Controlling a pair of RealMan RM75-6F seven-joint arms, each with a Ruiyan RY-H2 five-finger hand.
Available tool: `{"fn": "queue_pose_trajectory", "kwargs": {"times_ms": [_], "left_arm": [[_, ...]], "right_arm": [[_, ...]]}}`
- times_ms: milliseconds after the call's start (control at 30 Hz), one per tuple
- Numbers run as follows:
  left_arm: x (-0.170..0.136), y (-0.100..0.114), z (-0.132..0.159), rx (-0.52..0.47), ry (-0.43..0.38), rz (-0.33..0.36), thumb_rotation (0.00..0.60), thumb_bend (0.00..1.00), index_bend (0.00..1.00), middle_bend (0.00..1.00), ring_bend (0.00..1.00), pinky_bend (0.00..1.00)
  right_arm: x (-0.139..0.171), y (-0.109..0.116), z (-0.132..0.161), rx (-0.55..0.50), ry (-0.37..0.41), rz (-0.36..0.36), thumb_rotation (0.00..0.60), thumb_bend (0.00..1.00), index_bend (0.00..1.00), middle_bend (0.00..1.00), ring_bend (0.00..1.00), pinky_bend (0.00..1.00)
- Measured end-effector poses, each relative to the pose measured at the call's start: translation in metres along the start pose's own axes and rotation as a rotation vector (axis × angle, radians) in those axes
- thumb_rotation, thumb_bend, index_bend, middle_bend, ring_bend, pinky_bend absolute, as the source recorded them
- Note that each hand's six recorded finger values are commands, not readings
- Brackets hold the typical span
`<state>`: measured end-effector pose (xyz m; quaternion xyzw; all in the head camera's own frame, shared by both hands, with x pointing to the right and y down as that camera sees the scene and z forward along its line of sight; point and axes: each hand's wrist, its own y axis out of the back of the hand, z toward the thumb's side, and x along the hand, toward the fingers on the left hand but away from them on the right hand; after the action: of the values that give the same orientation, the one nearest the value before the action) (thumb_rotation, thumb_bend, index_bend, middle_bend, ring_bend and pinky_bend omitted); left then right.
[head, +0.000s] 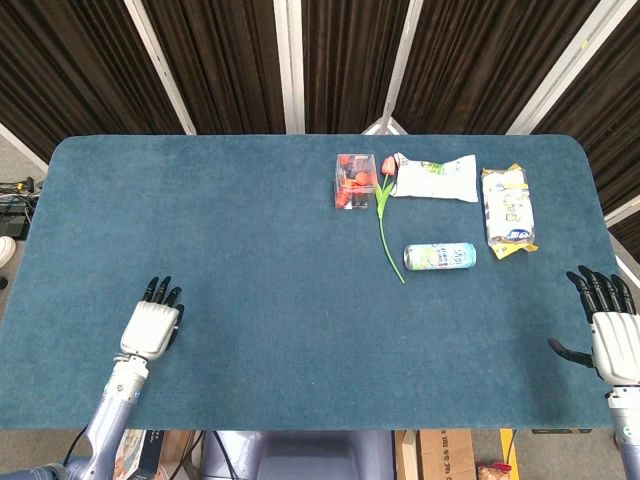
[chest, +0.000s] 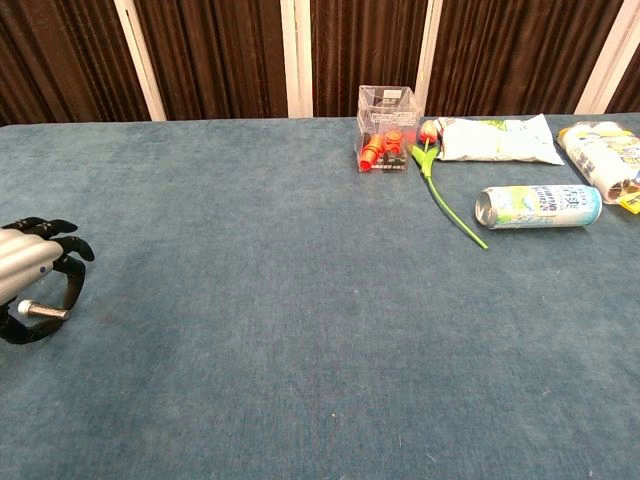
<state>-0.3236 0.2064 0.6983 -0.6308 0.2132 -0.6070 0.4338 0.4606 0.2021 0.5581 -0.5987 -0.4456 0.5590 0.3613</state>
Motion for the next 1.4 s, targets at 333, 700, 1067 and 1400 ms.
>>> {"fn": "queue_pose_trajectory", "kwargs": {"times_ms": [333, 700, 1067, 1400], "left_arm": [[-0.01, 0.029, -0.018, -0.112, 0.007, 0.088, 0.6, 0.51, 0.57, 0.2, 0.0, 0.0], [-0.019, 0.044, -0.051, -0.389, 0.007, 0.139, 0.6, 0.51, 0.58, 0.2, 0.0, 0.0], [-0.009, 0.027, -0.059, -0.705, -0.037, 0.007, 0.6, 0.51, 0.58, 0.2, 0.0, 0.0], [0.008, 0.006, -0.057, -0.815, -0.042, -0.11, 0.6, 0.5, 0.58, 0.19, 0.0, 0.0]], "right_arm": [[0.001, -0.002, 0.003, 0.002, 0.008, 0.008, 0.6, 0.1, 0.12, 0.1, 0.09, 0.0], [0.0, -0.008, 0.007, 0.012, 0.017, 0.024, 0.6, 0.1, 0.12, 0.1, 0.09, 0.0], [0.0, -0.009, 0.008, 0.014, 0.016, 0.027, 0.6, 0.1, 0.12, 0.1, 0.09, 0.0], [0.0, -0.007, 0.006, 0.011, 0.012, 0.022, 0.6, 0.1, 0.12, 0.1, 0.09, 0.0]]}}
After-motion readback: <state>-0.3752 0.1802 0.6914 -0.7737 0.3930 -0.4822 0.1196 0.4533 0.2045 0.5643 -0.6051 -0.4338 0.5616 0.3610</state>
